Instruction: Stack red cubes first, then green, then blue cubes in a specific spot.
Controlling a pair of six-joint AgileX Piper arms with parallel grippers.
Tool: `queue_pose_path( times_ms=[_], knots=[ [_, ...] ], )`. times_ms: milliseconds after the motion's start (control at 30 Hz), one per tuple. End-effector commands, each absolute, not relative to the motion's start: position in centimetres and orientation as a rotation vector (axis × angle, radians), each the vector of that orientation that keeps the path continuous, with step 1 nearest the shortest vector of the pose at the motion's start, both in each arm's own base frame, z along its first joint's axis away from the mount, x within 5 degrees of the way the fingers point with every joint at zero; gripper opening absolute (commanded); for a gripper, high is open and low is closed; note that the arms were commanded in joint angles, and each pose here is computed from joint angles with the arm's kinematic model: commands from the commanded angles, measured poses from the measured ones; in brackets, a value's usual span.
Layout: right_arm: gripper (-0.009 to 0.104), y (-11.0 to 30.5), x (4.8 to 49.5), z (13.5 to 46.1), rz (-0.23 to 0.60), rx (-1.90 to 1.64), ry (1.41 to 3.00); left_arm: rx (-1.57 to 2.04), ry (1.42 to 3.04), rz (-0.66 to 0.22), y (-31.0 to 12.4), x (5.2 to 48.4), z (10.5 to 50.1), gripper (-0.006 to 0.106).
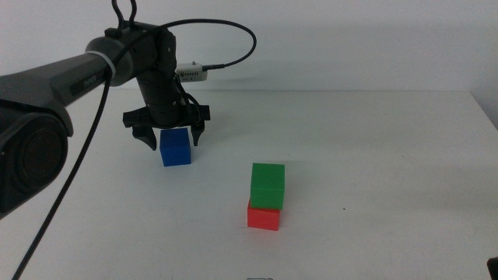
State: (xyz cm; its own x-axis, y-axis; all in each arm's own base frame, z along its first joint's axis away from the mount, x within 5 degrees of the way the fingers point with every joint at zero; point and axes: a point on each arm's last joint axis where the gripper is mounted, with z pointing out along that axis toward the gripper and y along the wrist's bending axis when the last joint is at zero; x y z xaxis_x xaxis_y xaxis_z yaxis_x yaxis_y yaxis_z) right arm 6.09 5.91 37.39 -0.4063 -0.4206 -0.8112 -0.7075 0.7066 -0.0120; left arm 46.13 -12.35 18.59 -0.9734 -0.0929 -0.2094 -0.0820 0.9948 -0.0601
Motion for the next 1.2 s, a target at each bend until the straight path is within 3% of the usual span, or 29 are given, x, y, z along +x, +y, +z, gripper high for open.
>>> queue_pose_path(
  times_ms=[0,133,267,400,533,700,933,1067,1167],
  knots=[
    [0.063,6.0,6.3,38.5,0.429,-0.832,1.981,-0.146,2.831,-0.117,-12.4,46.1,22.1,0.088],
    [0.063,6.0,6.4,38.5,0.427,-0.833,1.981,-0.169,2.851,-0.107,-12.4,46.1,21.6,0.074],
    [0.063,6.0,6.4,38.3,0.426,-0.834,1.985,-0.164,2.889,-0.059,-11.9,45.6,22.0,0.045],
    [0.063,6.0,6.4,38.3,0.423,-0.835,1.985,-0.062,2.908,-0.037,-11.6,44.3,24.6,0.018],
    [0.063,6.0,6.4,38.3,0.422,-0.835,1.985,-0.062,2.911,-0.054,-11.3,42.1,28.5,0.004],
    [0.063,6.0,6.4,38.3,0.424,-0.835,1.986,0.019,2.815,-0.129,-13.0,38.4,33.5,0.000],
    [0.063,6.0,6.4,38.3,0.422,-0.835,1.985,0.088,2.823,-0.195,-17.3,32.6,35.1,0.000],
    [0.063,6.0,6.4,38.3,0.422,-0.835,1.985,0.174,2.804,-0.189,-20.6,30.7,35.4,0.000],
    [0.063,6.0,6.4,38.3,0.422,-0.835,1.985,0.205,2.785,-0.133,-22.5,29.9,35.0,0.000]
  ],
)
